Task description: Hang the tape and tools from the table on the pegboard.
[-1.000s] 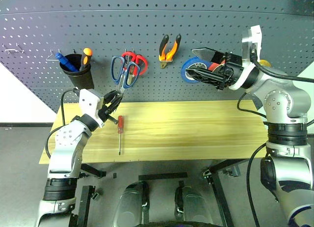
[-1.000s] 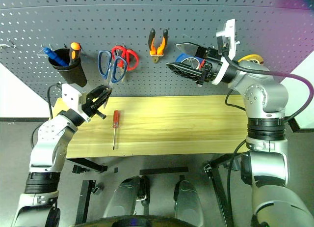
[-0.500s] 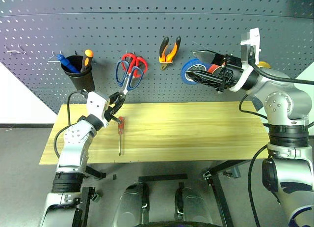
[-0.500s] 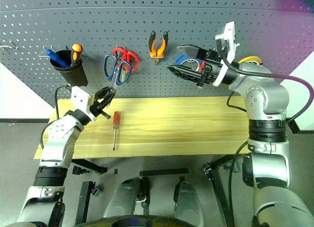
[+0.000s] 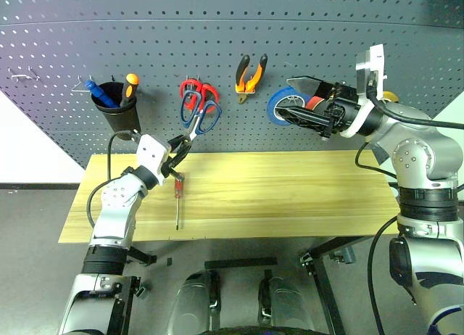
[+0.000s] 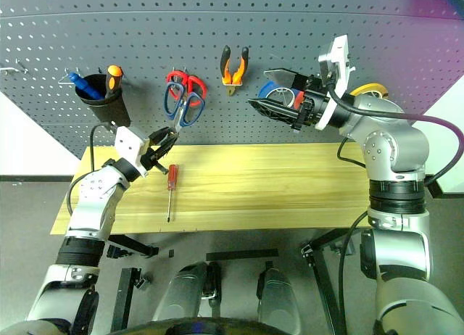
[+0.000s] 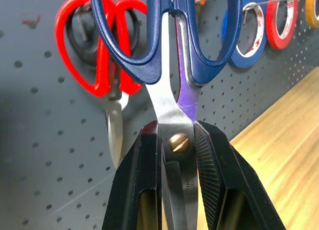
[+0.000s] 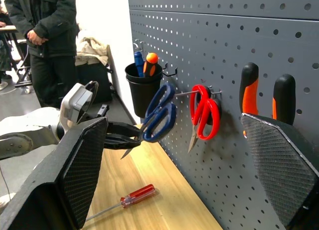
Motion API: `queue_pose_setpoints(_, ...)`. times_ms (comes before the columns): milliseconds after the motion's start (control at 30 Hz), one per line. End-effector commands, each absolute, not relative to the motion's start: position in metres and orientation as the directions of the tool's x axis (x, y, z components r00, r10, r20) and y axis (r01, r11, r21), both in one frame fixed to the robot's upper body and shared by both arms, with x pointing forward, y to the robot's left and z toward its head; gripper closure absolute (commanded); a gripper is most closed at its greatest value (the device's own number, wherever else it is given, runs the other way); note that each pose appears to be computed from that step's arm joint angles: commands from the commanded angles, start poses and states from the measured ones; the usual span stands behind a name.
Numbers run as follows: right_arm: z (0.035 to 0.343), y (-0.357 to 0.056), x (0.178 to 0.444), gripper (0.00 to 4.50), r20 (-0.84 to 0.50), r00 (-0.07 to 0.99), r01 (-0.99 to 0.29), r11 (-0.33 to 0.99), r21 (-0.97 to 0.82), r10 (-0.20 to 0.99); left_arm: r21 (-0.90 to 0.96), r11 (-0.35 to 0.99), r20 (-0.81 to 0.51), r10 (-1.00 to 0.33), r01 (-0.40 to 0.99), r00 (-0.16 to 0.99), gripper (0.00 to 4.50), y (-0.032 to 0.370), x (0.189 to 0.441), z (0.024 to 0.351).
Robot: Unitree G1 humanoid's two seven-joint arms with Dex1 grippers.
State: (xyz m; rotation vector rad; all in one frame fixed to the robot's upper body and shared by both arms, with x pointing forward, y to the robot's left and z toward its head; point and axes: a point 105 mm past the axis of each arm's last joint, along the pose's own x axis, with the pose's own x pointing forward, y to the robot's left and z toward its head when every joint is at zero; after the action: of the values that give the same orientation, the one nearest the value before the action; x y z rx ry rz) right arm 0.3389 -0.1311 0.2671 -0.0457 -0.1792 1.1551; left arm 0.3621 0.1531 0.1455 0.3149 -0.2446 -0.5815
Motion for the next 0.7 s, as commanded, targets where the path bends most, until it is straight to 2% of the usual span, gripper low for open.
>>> queue_pose_setpoints(33,0.283,-0.133,0.332,0.0,0.154,0.381,-0.895,0.405,-0.186,0.912,0.397,0.797,0.182,-0.555,0.456,0.812,3.87,0.147,0.372,0.169)
queue_pose_setpoints(200,0.283,-0.134,0.332,0.0,0.155,0.387,-0.892,0.412,-0.187,0.909,0.391,0.821,0.134,-0.498,0.416,0.857,3.87,0.149,0.389,0.173)
queue_pose_setpoints(333,0.282,-0.135,0.332,0.0,0.154,0.394,-0.889,0.418,-0.188,0.906,0.335,0.861,0.163,-0.454,0.383,0.876,3.87,0.148,0.394,0.184)
queue_pose_setpoints(567,0.282,-0.137,0.331,0.0,0.154,0.403,-0.885,0.427,-0.188,0.902,0.318,0.873,0.166,-0.435,0.369,0.885,1.56,0.155,0.382,0.186)
queue_pose_setpoints(700,0.273,-0.135,0.326,0.0,0.13,0.395,-0.897,0.412,-0.162,0.91,0.302,0.865,0.165,-0.462,0.401,0.872,1.56,0.168,0.359,0.184)
